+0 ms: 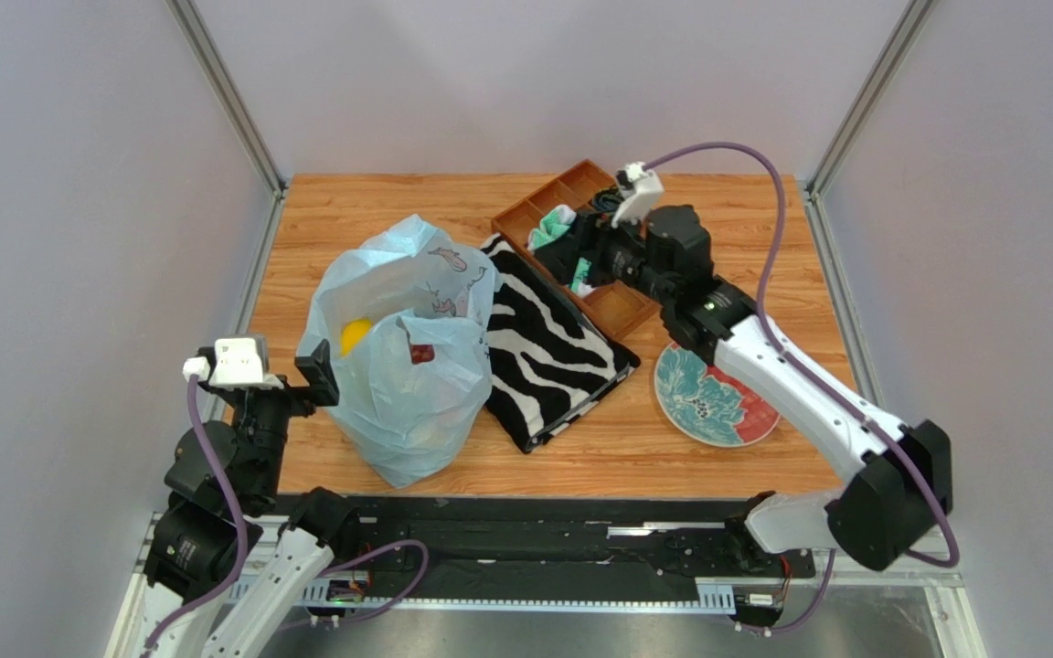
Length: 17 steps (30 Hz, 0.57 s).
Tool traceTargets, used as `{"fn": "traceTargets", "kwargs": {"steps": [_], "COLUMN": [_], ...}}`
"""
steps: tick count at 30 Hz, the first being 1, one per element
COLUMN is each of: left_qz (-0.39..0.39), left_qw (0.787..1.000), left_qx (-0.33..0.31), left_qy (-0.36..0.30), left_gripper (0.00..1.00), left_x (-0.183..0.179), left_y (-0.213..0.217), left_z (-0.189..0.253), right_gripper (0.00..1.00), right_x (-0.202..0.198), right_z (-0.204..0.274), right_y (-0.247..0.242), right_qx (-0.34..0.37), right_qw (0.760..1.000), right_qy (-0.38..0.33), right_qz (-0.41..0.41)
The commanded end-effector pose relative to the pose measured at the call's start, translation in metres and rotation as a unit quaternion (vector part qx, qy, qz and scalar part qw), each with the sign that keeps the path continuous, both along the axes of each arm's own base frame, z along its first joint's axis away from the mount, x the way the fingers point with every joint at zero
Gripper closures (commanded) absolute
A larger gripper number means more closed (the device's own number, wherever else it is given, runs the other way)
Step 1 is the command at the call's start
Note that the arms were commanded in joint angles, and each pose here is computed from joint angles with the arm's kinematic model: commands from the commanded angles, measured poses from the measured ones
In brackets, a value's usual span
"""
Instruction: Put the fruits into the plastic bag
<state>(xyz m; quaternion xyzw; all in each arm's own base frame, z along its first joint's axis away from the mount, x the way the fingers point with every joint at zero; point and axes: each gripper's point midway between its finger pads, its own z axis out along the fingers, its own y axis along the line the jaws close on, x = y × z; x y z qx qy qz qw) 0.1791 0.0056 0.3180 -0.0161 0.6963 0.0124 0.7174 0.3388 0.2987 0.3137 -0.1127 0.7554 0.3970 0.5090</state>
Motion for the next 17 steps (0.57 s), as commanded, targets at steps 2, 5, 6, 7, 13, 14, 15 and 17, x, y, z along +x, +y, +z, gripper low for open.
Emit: {"fn": "traceTargets", "kwargs": {"steps": [2, 5, 6, 7, 13, 14, 15, 17], "left_qz": [0.030, 0.038, 0.041, 0.043, 0.044, 0.043, 0.043, 0.043], "left_qw": [0.999, 0.998, 0.998, 0.998, 0.998, 0.998, 0.998, 0.998], "left_qx": [-0.028, -0.034, -0.034, -0.035, -0.037, -0.036, -0.037, -0.037], "left_qy": [-0.032, -0.038, -0.038, -0.039, -0.040, -0.040, -0.040, -0.041], "left_gripper": [0.04, 0.04, 0.04, 0.04, 0.04, 0.04, 0.04, 0.04], "left_x": [-0.006, -0.009, -0.010, -0.010, -0.011, -0.011, -0.012, -0.013], "left_y": [0.012, 0.016, 0.018, 0.019, 0.019, 0.019, 0.019, 0.020], "left_z": [0.019, 0.019, 0.019, 0.019, 0.019, 0.019, 0.019, 0.020], "right_gripper": [0.23, 0.23, 0.23, 0.23, 0.23, 0.23, 0.23, 0.23], "right_x": [0.015, 0.008, 0.003, 0.002, -0.012, -0.013, -0.015, -0.016], "right_z": [-0.039, -0.056, -0.053, -0.055, -0.072, -0.072, -0.076, -0.073], "right_y": [-0.105, -0.134, -0.143, -0.149, -0.169, -0.170, -0.173, -0.176], "right_qx": [-0.118, -0.145, -0.144, -0.148, -0.151, -0.148, -0.151, -0.145], "right_qw": [0.965, 0.948, 0.943, 0.940, 0.930, 0.930, 0.928, 0.926], "right_qy": [-0.020, -0.022, -0.028, -0.029, -0.022, -0.022, -0.020, -0.025], "right_qz": [-0.233, -0.282, -0.298, -0.306, -0.334, -0.336, -0.341, -0.347]}}
